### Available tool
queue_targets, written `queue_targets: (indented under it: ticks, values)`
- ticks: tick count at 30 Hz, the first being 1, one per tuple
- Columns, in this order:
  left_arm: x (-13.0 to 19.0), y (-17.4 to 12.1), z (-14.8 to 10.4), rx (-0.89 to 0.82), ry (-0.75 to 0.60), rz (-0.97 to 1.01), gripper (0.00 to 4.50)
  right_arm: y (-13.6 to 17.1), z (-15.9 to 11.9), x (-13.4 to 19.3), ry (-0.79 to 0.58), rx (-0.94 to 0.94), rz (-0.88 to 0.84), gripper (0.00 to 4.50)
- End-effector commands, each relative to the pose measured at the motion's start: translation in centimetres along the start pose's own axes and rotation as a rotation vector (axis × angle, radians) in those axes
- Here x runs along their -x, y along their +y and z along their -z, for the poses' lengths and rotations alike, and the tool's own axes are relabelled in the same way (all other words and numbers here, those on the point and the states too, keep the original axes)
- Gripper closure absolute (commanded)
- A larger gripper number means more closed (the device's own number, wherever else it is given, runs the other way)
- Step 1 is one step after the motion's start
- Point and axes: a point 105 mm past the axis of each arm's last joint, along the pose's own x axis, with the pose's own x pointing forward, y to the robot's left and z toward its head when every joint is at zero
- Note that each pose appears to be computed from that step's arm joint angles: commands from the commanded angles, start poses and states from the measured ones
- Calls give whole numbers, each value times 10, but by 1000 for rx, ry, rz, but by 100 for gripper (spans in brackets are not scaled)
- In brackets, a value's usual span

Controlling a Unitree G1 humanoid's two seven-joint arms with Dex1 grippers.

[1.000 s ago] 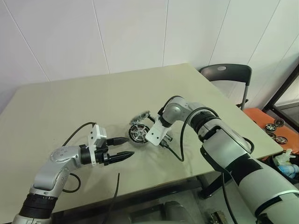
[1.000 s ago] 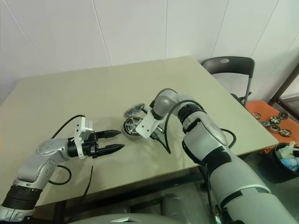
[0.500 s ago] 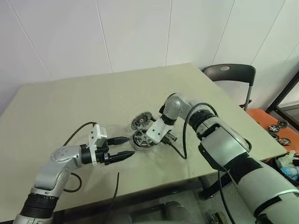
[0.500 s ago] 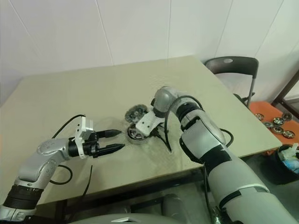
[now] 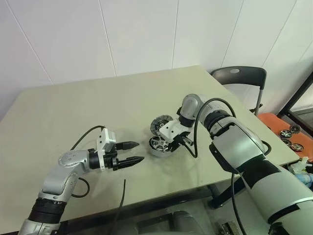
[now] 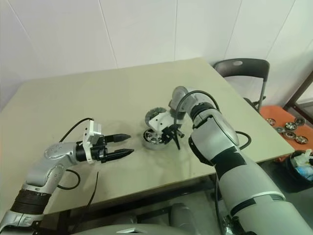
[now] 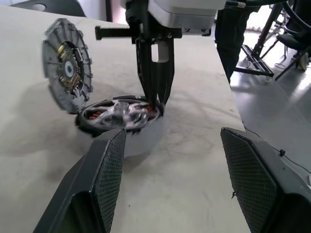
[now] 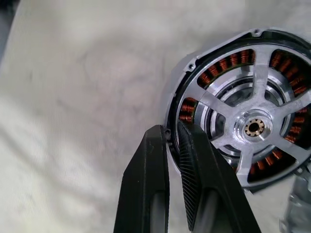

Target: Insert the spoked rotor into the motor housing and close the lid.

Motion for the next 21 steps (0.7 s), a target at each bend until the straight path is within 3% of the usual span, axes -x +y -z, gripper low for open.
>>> queue_targets:
  ticks: [1,11,21]
  values:
    - [0,0,-6,-31,-16,5,118,-18,-26,0,-129,-95,55,443]
    - [5,-7,-1,-15,-26,-33,118,-32,-51,-6,-223,-463,39,443]
    - [6,-7,0,-16,-29,-48,118,-31,-56,-13,-219,-590,9,443]
